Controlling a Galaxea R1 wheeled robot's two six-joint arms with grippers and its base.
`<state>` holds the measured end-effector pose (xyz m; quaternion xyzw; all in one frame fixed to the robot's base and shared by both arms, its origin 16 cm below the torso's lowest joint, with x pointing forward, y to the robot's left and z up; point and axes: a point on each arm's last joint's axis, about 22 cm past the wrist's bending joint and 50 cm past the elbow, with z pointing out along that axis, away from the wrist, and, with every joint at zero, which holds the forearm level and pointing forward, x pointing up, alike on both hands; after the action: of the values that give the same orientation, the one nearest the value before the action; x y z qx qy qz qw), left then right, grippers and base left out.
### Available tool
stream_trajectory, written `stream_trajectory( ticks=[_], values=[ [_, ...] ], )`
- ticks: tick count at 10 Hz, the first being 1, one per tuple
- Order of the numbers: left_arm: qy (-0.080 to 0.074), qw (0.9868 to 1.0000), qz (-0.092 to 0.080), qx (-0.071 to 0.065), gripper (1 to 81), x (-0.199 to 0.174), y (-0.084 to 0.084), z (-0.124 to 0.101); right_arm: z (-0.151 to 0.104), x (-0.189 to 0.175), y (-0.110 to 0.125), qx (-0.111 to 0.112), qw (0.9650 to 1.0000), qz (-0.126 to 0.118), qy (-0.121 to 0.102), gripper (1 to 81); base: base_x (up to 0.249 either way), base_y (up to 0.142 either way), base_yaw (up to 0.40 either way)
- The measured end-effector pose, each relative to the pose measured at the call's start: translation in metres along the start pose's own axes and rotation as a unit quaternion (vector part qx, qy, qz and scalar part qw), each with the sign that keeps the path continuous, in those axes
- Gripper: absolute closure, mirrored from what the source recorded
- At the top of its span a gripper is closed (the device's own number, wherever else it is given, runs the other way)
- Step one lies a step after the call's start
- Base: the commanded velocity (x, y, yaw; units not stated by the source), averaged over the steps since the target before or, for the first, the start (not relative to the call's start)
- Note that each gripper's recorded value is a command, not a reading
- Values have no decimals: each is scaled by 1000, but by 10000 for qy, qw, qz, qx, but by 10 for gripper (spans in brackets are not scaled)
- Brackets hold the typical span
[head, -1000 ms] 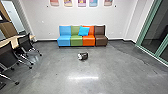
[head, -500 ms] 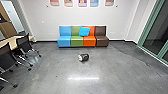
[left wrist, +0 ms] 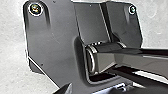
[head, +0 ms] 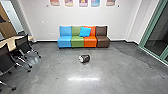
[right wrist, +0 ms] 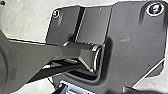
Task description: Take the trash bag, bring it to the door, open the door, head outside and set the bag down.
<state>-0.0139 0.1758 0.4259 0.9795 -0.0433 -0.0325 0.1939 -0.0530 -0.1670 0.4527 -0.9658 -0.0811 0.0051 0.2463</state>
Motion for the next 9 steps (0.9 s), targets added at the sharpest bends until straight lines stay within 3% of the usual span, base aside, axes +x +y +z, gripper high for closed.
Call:
stream_trajectory(
  ticks=[9],
  values=[
    [4, 10000, -56, 24, 10, 0, -3, -1, 1, 1, -2, 16, 10000, 3, 8, 10, 166, 0, 0]
  ],
)
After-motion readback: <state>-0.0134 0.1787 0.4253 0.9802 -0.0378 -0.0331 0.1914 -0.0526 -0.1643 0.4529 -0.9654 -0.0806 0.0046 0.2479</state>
